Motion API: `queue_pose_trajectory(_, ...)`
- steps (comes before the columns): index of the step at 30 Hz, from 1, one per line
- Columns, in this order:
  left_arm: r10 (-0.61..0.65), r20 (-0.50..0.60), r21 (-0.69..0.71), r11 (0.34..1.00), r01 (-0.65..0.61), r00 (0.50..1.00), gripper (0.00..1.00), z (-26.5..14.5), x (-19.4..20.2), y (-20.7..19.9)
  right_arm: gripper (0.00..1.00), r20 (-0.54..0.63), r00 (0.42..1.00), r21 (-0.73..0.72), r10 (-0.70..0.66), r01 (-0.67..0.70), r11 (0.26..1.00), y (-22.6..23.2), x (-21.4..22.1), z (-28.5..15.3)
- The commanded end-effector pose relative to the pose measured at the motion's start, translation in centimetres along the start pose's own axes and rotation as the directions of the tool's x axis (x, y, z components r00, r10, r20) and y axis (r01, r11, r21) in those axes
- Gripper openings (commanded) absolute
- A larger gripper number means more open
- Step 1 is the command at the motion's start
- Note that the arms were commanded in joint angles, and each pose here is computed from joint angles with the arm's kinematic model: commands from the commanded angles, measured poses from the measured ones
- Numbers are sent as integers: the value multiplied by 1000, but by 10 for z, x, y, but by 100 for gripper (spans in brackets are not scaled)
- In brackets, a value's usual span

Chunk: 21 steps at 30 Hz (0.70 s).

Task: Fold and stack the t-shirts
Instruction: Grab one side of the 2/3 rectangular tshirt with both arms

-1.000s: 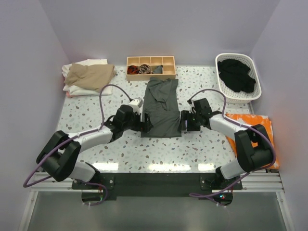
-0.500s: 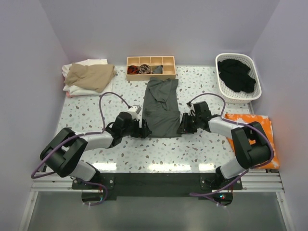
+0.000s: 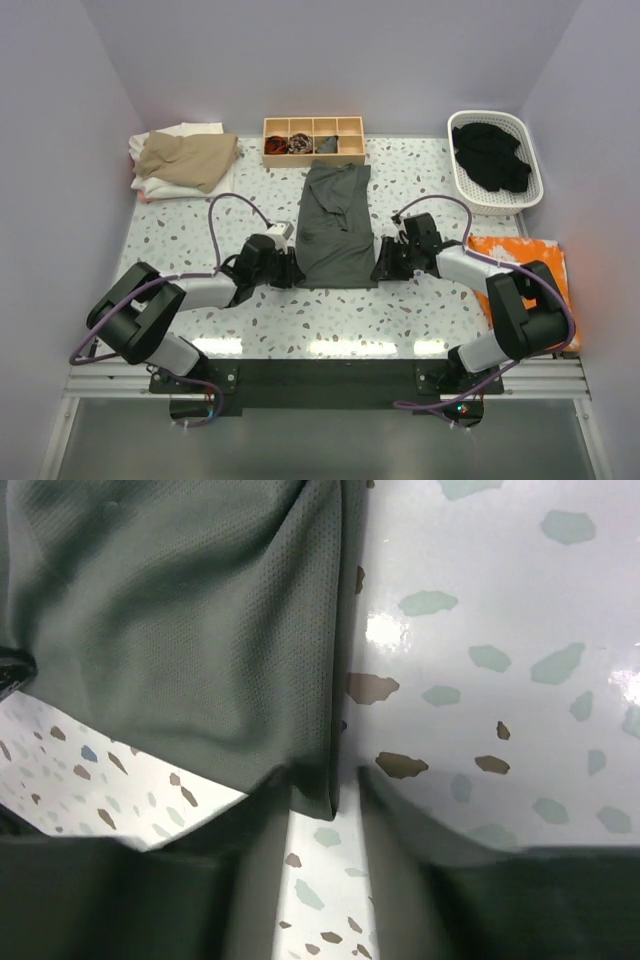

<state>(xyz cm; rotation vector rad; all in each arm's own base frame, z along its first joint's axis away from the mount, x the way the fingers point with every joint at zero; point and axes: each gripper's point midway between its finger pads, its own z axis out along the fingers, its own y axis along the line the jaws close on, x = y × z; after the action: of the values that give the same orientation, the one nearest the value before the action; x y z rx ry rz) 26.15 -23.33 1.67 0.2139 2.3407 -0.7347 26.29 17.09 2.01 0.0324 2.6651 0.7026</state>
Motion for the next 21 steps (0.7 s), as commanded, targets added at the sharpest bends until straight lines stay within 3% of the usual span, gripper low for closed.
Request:
queue_pose_trajectory(1,36,-31,-33,999,-37,999,50,-4,7,9,53,19,999,17,-34,34,999,-2,-3,-8)
queue_pose_trajectory(2,36,-29,-27,999,-36,999,64,-5,7,7,54,23,999,13,-35,34,999,-1,-4,-10)
queue_pose_trajectory(3,34,-29,-23,999,-35,999,100,-5,7,7,55,27,999,14,-31,31,999,-1,-4,-11)
queue_pose_trajectory(10,23,7,-45,999,-23,1000,100,-20,15,15,59,33,999,-49,22,-20,999,7,10,-15)
queue_pose_trajectory(17,4,-25,-7,1000,-4,1000,100,-17,37,17,58,-4,997,-107,83,-83,991,7,26,2)
queue_pose_trajectory(20,-12,-37,21,1000,13,999,91,-14,41,13,57,-21,995,-121,100,-102,987,7,29,8)
queue_pose_trajectory(21,-13,-45,32,999,14,999,81,-13,43,11,57,-21,994,-125,108,-110,986,7,30,9)
